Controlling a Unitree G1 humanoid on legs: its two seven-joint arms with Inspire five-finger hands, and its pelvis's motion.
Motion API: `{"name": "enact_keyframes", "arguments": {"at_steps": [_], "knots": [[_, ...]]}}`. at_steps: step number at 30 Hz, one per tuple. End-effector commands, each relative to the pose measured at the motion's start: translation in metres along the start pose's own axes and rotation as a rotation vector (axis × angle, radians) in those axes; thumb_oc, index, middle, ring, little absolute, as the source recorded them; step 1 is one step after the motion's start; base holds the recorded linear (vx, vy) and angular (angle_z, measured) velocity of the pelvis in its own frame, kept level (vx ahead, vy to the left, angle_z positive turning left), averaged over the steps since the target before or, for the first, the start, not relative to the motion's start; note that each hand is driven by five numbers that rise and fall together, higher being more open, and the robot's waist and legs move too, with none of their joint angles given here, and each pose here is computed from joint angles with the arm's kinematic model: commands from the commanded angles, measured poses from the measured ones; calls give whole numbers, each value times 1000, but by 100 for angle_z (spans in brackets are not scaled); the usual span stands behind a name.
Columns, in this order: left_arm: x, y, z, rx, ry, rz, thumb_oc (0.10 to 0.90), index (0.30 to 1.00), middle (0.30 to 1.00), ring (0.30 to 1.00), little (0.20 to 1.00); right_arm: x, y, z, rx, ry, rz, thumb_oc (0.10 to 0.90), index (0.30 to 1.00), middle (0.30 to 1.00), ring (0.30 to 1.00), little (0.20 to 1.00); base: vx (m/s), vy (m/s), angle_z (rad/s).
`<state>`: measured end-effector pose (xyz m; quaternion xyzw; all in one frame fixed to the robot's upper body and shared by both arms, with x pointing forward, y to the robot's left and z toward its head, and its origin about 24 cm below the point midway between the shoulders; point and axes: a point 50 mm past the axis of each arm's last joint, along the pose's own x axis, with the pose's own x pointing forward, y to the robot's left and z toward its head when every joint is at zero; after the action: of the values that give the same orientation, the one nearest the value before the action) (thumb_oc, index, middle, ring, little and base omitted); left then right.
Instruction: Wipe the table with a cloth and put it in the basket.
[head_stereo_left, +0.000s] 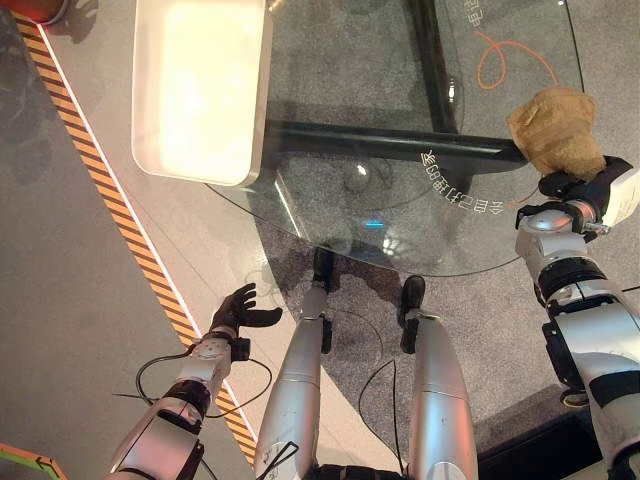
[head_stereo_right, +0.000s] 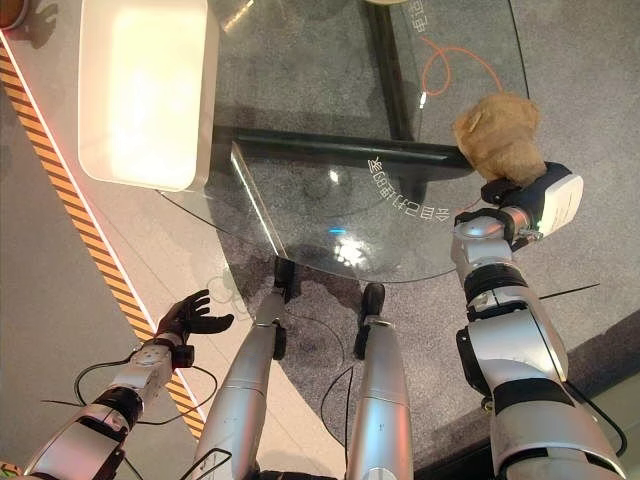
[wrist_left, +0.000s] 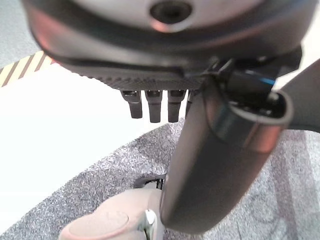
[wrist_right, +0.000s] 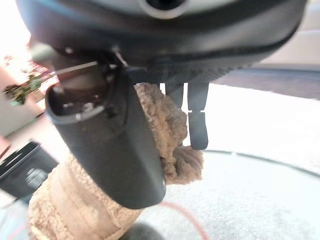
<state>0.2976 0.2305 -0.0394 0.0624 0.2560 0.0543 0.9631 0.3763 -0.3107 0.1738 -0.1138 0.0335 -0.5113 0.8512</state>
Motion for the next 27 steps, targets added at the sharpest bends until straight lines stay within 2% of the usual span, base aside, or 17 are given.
{"name": "enact_keyframes", "arguments": {"at_steps": [1,6,13,19,27], "knots": [[-5,32,-19,-48,72,102,800,900,900,900,900,35,-58,12,48,-45,-259,100,300,300,300,200,0,0,0],[-4,35,-16,-48,71,104,800,900,900,900,900,33,-53,18,52,-73,-221,100,300,300,300,200,0,0,0],[-4,33,-16,-50,70,99,800,900,900,900,900,20,-31,47,32,-239,-96,100,300,300,300,200,0,0,0],[-4,30,-15,-43,63,91,800,900,900,900,900,-11,4,89,-24,-484,151,100,300,300,300,200,0,0,0],[-6,22,-20,-32,61,78,800,900,900,900,900,-57,38,118,-93,-682,344,100,300,300,300,200,0,0,0]]}}
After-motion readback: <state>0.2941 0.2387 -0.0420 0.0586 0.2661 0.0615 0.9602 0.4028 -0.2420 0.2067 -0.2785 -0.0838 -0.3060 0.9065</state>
